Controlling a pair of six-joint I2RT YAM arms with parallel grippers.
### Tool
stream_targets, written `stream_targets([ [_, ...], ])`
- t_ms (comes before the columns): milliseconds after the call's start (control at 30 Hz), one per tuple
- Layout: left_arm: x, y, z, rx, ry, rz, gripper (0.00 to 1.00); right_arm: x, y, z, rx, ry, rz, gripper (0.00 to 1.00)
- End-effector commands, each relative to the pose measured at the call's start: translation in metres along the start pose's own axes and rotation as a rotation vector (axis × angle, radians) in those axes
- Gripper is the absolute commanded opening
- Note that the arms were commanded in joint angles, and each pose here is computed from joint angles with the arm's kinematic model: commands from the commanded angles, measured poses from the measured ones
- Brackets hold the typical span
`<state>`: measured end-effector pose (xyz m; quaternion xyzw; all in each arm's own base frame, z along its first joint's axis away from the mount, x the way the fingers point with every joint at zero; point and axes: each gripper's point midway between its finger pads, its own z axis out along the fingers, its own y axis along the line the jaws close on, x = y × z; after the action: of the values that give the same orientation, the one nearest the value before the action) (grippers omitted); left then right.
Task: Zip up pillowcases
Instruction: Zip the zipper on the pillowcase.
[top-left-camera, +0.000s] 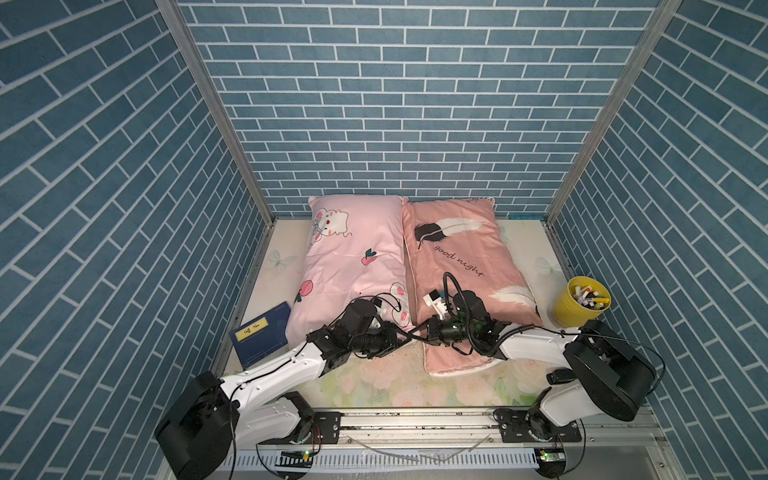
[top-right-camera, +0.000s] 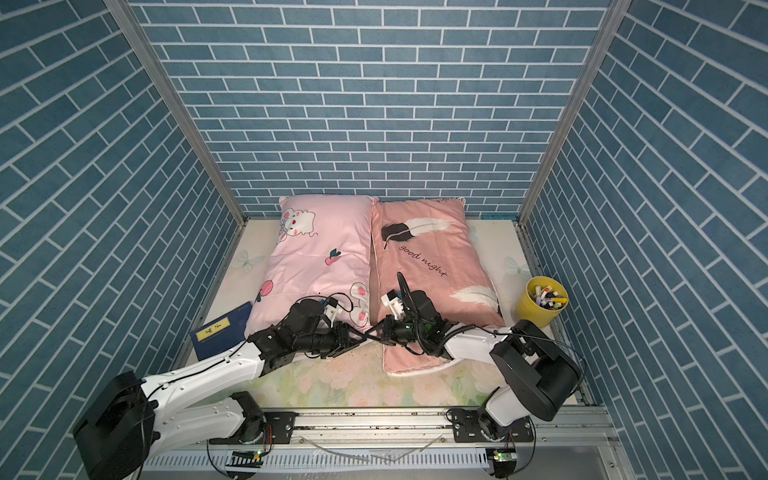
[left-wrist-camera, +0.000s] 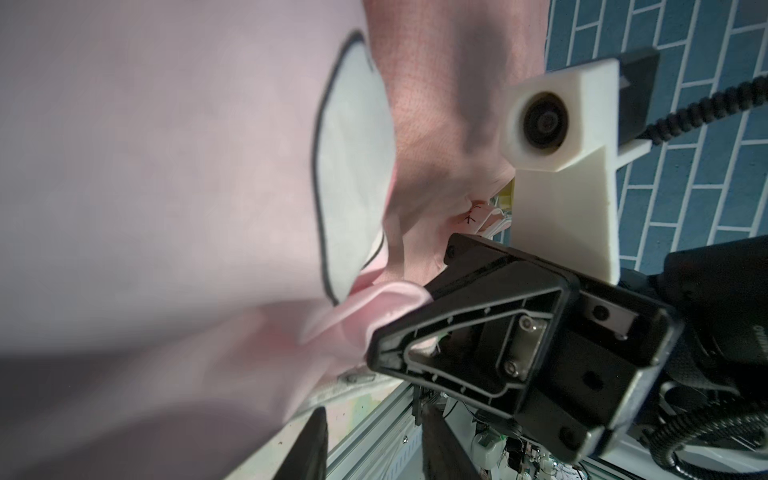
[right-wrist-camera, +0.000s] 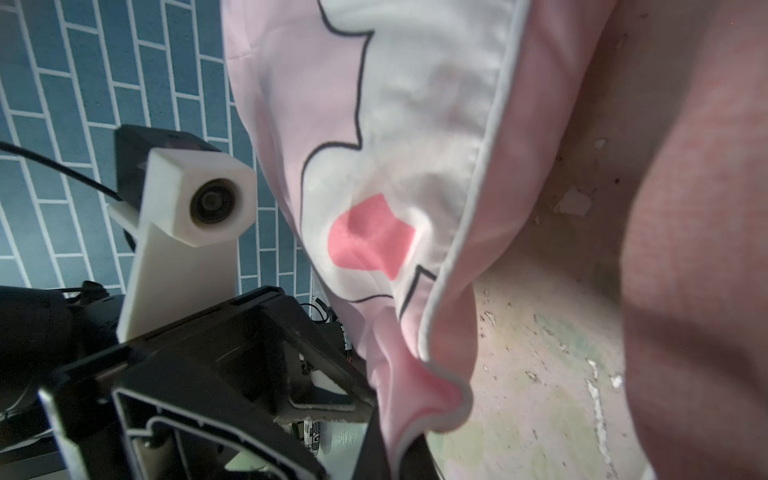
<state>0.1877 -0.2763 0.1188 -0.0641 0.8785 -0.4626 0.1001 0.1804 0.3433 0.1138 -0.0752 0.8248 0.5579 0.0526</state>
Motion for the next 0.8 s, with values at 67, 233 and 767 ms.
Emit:
stream_targets([
  [67, -0.009, -0.010, 0.007, 0.068, -0.044, -0.001, 0.38, -0.005, 0.021, 0.001, -0.097, -0.014, 0.013, 0.00],
  [233, -0.009, 0.000, 0.011, 0.048, -0.051, -0.010, 0.40, -0.007, 0.022, 0.002, -0.124, -0.024, 0.026, 0.00],
  [767, -0.010, 0.004, 0.016, 0.067, -0.059, -0.024, 0.42, -0.009, 0.023, 0.009, -0.170, -0.018, 0.058, 0.00],
])
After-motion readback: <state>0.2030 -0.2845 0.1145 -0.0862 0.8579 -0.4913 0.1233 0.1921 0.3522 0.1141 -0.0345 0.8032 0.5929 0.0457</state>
